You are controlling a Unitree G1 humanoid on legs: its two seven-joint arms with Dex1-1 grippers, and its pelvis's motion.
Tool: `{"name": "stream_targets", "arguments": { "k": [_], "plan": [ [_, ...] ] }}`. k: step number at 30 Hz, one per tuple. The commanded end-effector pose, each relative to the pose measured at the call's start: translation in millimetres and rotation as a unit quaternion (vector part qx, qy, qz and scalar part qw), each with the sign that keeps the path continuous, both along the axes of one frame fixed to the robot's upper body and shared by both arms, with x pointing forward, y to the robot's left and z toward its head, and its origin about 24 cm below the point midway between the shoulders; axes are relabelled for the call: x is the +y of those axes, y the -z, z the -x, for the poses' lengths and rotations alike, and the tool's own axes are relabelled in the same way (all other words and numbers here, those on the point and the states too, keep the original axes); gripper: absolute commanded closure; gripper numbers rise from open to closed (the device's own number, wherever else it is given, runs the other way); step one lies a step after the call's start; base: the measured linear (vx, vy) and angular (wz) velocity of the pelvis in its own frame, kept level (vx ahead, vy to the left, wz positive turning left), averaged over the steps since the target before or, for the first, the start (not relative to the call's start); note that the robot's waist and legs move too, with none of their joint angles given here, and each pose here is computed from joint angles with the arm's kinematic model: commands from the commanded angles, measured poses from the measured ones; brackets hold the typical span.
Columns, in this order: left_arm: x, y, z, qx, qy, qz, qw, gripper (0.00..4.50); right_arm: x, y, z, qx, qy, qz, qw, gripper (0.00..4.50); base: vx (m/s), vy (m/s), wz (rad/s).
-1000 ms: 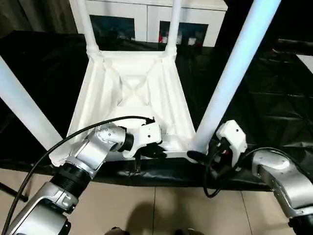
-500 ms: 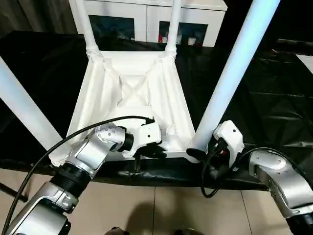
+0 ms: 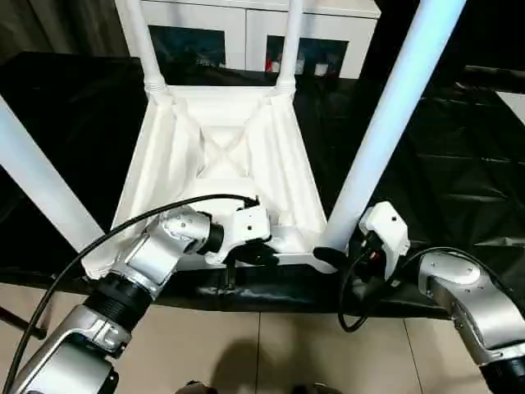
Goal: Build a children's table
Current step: Rotate leg to tighten
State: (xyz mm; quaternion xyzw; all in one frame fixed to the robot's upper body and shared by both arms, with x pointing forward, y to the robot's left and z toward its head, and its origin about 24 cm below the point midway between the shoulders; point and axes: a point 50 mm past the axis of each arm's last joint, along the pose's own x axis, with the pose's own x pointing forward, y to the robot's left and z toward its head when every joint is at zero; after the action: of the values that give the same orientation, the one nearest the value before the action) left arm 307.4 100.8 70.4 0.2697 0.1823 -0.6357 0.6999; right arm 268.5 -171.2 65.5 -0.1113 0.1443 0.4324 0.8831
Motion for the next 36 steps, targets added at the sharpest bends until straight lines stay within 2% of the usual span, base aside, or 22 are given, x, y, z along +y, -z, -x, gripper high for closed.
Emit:
{"name": "stream_targets", "arguments": {
  "k": [1,6,7,10,14,16,19,20,22,23,26,28,30,32,33,36],
  "plan": [
    [-7.2,0.3,5.1,-0.001,0.028,-0.01,1.0,4.5,-1.2,6.5,1.8,0.013,-0.007,0.011,1.0,1.96,0.0,0.0,0.0],
    [-7.4,0.1,4.1,-0.001,0.022,-0.006,1.0,4.5,-2.0,9.0,1.7,0.017,0.006,0.001,1.0,1.96,0.0,0.0,0.0],
    [-13.9,-1.8,-4.7,-0.007,-0.025,0.021,0.999,4.5,-4.2,19.7,-5.3,0.019,0.093,-0.033,0.995,1.96,0.0,0.0,0.0],
    [-22.3,-1.9,-14.3,-0.009,-0.074,0.045,0.996,4.5,-1.3,31.7,-11.0,0.02,0.181,-0.055,0.982,1.97,0.0,0.0,0.0],
    [-37.3,-1.3,-28.2,-0.025,-0.143,0.063,0.987,4.5,17.9,39.7,-21.5,0.015,0.272,-0.082,0.959,1.98,0.0,0.0,0.0],
    [-39.9,-1.3,-30.3,-0.027,-0.154,0.064,0.986,4.5,21.7,40.6,-23.6,0.014,0.283,-0.083,0.956,1.99,0.0,0.0,0.0],
    [-54.6,-2.5,-44.3,-0.041,-0.245,0.072,0.966,4.5,45.7,41.4,-39.1,0.02,0.359,-0.11,0.927,1.99,0.0,0.0,0.0],
    [-54.6,-2.5,-44.3,-0.041,-0.245,0.072,0.966,4.5,45.7,41.4,-39.1,0.02,0.359,-0.11,0.927,1.99,0.0,0.0,0.0],
    [-60.0,-2.0,-51.1,-0.051,-0.292,0.071,0.952,4.5,59.0,38.6,-47.4,0.024,0.397,-0.129,0.908,2.01,0.0,0.0,0.0],
    [-61.9,-2.7,-54.6,-0.06,-0.311,0.072,0.946,4.5,66.7,37.4,-50.9,0.028,0.404,-0.135,0.904,2.02,0.0,0.0,0.0],
    [-63.4,-4.5,-56.9,-0.071,-0.32,0.077,0.942,4.5,72.2,36.7,-53.3,0.026,0.401,-0.129,0.907,2.05,-0.002,0.005,-0.06],
    [-64.7,-7.2,-57.1,-0.079,-0.31,0.079,0.944,4.5,73.7,32.5,-55.0,0.009,0.387,-0.132,0.912,2.05,0.0,0.0,0.0],
    [-64.2,-8.9,-55.2,-0.082,-0.287,0.083,0.951,4.5,68.3,27.9,-54.1,-0.002,0.388,-0.144,0.91,1.79,0.06,-0.011,0.01],
    [-62.4,-8.2,-50.2,-0.084,-0.246,0.083,0.962,4.5,60.0,21.3,-51.6,-0.03,0.377,-0.137,0.915,1.71,0.03,-0.007,0.02],
    [-60.2,-6.5,-47.0,-0.082,-0.226,0.08,0.967,4.5,54.7,16.6,-49.1,-0.046,0.37,-0.134,0.918,1.53,0.0,0.0,0.0],
    [-56.9,-4.0,-43.8,-0.079,-0.212,0.075,0.971,4.5,46.7,11.6,-45.3,-0.064,0.368,-0.127,0.919,1.33,0.0,0.0,0.0]
  ]
}}
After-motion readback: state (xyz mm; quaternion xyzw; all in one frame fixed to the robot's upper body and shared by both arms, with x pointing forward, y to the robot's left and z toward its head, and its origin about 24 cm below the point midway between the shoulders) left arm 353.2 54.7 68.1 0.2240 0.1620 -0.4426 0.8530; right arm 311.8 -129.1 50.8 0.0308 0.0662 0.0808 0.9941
